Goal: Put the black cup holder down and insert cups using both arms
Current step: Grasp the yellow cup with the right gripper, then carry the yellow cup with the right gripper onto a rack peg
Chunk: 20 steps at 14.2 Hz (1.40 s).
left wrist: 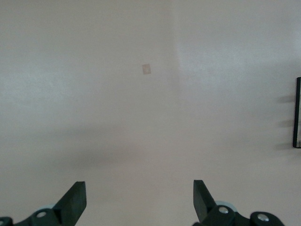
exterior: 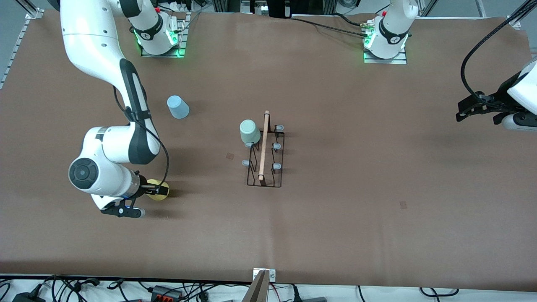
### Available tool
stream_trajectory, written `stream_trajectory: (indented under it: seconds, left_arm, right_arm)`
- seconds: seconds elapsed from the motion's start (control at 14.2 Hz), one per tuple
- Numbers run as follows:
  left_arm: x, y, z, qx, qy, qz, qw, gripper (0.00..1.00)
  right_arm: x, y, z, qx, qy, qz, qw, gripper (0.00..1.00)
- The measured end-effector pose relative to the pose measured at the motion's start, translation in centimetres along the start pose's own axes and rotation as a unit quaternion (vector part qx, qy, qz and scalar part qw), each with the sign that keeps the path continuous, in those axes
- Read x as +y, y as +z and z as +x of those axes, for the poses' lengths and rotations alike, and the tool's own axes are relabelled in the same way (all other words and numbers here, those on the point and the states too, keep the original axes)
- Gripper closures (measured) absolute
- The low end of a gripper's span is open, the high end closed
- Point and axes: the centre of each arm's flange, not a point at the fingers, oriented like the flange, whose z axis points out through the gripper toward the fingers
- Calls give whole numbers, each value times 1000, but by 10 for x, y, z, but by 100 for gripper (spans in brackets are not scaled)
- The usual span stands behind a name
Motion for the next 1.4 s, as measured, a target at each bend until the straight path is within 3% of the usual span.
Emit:
stream_trajectory:
  seconds: [0.84, 0.98, 1.05, 1.4]
  left_arm:
    - [-1, 0, 0, 0, -1, 0, 1000, 0]
    - [-1, 0, 0, 0, -1, 0, 1000, 0]
    - [-2, 0, 0, 0, -1, 0, 1000, 0]
    - [-2, 0, 0, 0, -2, 0, 1000, 0]
  right_arm:
    - [26, 23, 6, -12, -25, -13, 1000, 0]
    - [32, 30, 7, -17, -27, -14, 999, 17]
    - [30, 29, 7, -18, -28, -14, 999, 31]
    - [10, 2, 5, -39, -47, -7, 998, 33]
